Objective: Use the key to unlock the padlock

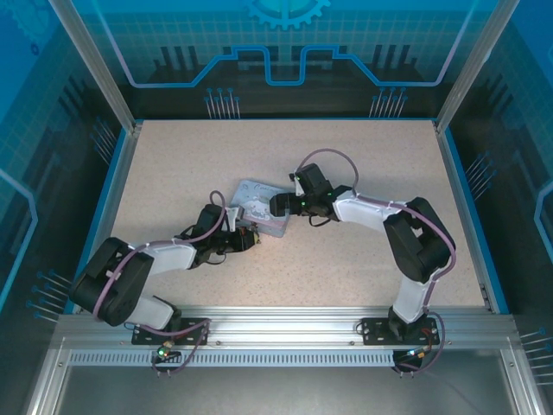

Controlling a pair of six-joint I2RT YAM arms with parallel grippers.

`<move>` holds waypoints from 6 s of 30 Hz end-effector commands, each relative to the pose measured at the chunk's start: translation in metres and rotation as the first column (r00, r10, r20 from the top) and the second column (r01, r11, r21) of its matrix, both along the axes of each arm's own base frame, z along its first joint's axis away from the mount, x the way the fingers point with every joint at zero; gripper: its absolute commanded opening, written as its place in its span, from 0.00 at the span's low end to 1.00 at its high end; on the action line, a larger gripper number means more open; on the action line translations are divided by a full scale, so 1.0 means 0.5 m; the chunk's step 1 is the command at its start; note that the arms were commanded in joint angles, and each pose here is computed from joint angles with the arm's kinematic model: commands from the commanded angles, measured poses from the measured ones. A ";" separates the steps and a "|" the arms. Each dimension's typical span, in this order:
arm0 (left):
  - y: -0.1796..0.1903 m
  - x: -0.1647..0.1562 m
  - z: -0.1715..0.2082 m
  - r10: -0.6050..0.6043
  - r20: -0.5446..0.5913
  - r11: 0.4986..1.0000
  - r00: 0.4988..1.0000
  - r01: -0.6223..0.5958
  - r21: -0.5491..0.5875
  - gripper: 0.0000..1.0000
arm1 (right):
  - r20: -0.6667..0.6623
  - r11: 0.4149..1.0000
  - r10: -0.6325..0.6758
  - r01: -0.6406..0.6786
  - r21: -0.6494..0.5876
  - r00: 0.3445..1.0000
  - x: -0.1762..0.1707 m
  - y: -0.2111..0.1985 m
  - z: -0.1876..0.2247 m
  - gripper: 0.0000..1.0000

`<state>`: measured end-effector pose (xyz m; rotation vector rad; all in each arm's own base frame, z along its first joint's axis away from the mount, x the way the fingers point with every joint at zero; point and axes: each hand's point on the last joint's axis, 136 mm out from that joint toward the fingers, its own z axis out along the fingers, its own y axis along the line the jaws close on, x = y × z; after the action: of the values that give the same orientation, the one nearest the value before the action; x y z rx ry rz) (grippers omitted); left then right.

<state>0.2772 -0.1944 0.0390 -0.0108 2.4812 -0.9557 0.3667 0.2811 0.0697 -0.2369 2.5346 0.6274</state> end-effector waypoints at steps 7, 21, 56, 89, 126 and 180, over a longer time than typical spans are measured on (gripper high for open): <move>-0.014 0.003 0.053 0.078 -0.117 0.988 0.990 -0.093 -0.122 0.00 | 0.248 0.998 0.052 -0.045 -0.035 0.967 -0.022 -0.074 0.046 1.00; -0.029 0.016 0.101 0.206 -0.346 0.926 0.915 -0.297 -0.232 0.00 | 0.642 0.931 0.345 -0.160 -0.329 0.684 -0.164 -0.018 0.094 0.88; -0.048 0.028 0.154 0.180 -0.373 0.903 0.910 -0.304 -0.304 0.00 | 0.619 0.711 0.690 -0.190 -0.677 0.374 -0.181 0.144 0.081 0.58; -0.042 0.030 0.159 0.197 -0.360 0.892 0.912 -0.319 -0.320 0.00 | 0.592 0.726 0.659 -0.187 -0.662 0.464 -0.168 0.141 0.041 0.00; -0.016 0.029 0.018 0.270 -0.360 0.924 0.893 -0.345 -0.163 0.00 | 0.380 0.936 0.351 -0.332 -0.117 0.856 -0.184 -0.007 0.102 0.68; 0.033 0.261 0.134 0.084 -0.075 0.968 0.994 -0.099 -0.232 0.70 | -0.121 0.973 0.015 0.014 0.232 0.993 -0.011 0.012 0.056 1.00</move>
<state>0.4192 -0.1671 0.0943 -0.2790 2.4093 -1.1768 0.3508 0.2836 0.0875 -0.0460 2.5709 0.9356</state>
